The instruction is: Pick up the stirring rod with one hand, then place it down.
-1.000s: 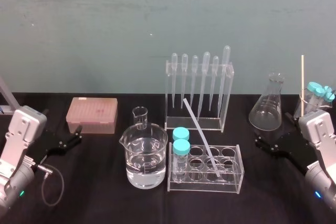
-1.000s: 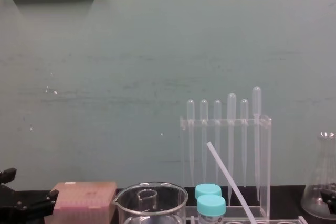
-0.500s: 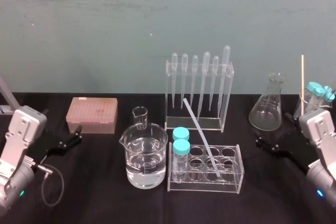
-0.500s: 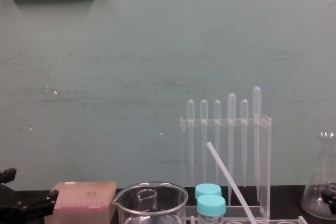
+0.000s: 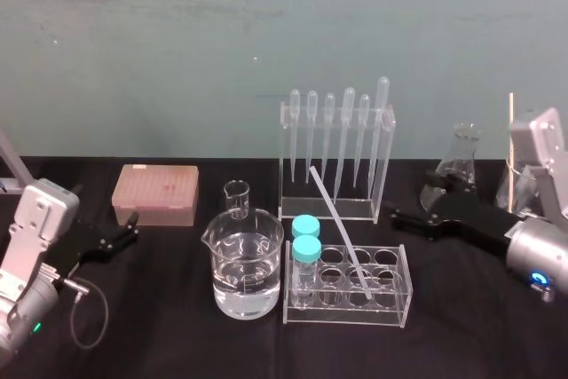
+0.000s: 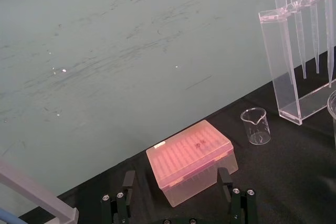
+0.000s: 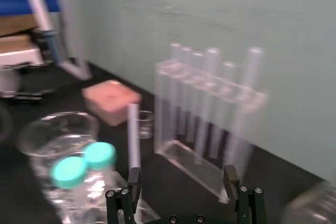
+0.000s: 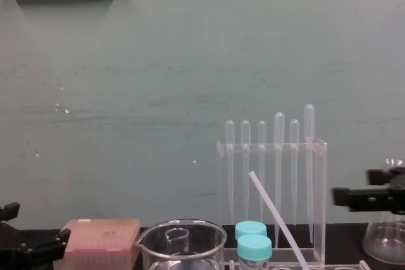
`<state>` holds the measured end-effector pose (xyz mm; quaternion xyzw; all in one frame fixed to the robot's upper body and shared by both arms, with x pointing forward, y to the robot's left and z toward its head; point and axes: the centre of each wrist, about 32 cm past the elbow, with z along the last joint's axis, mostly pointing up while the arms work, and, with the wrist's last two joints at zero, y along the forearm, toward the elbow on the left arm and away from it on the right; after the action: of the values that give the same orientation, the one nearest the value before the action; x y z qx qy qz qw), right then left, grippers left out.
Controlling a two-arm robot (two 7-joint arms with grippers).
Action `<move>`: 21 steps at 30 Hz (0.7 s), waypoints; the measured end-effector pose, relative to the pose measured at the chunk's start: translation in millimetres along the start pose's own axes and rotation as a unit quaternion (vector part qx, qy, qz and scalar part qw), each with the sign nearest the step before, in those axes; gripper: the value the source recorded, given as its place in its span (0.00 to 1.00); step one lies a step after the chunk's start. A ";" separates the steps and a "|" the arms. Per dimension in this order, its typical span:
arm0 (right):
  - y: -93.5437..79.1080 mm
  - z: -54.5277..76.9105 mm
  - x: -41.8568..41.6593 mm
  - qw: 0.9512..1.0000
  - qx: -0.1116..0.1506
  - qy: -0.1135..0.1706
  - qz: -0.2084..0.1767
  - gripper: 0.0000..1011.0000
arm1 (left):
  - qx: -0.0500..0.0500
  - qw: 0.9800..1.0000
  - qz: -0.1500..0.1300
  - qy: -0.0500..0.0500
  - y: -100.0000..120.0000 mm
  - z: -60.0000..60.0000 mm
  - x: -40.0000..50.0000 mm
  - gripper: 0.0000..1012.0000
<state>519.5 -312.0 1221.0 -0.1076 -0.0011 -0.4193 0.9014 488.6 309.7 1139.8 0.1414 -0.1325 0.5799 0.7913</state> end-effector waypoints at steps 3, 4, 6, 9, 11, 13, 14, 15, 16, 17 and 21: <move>9.1 7.6 -1.2 0.999 -0.011 0.005 0.039 0.99 | 0.000 1.000 0.000 0.000 0.0 0.0 0.0 0.99; 12.0 8.9 -1.4 0.999 -0.014 0.007 0.048 0.99 | 0.000 1.000 0.000 0.000 0.0 0.0 0.0 0.99; 21.1 11.5 -1.1 0.997 -0.024 0.010 0.069 0.99 | 0.000 1.000 0.000 0.000 0.0 0.0 0.0 0.99; 34.1 13.8 -1.6 0.995 -0.034 0.006 0.088 0.99 | 0.000 1.000 0.000 0.000 0.0 0.0 0.0 0.99; 40.2 15.2 -2.3 0.995 -0.036 0.003 0.096 0.99 | 0.000 1.000 0.000 0.000 0.0 0.0 0.0 0.99; 49.3 16.0 -2.8 0.994 -0.039 -0.001 0.101 0.99 | 0.000 1.000 0.000 0.000 0.0 0.0 0.0 0.99; 52.3 16.4 -3.3 0.994 -0.039 -0.001 0.103 0.99 | 0.000 1.000 0.000 0.000 0.0 0.0 0.0 0.99; 58.3 16.5 -3.6 0.994 -0.039 -0.001 0.104 0.99 | 0.000 1.000 0.000 0.000 0.0 0.0 0.0 0.99; 60.9 16.8 -3.8 0.994 -0.038 -0.001 0.104 0.99 | 0.000 1.000 0.000 0.000 0.0 0.0 0.0 0.99; 63.8 16.8 -4.2 0.994 -0.038 -0.001 0.104 0.99 | 0.000 1.000 0.000 0.000 0.0 0.0 0.0 0.99; 79.0 17.7 -5.1 0.994 -0.037 0.001 0.105 0.99 | 0.000 1.000 0.000 0.000 0.0 0.0 0.0 0.99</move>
<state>577.4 -255.3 1222.5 -0.1398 0.0262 -0.3227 0.9358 488.6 309.7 1139.8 0.1415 -0.1325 0.5799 0.7913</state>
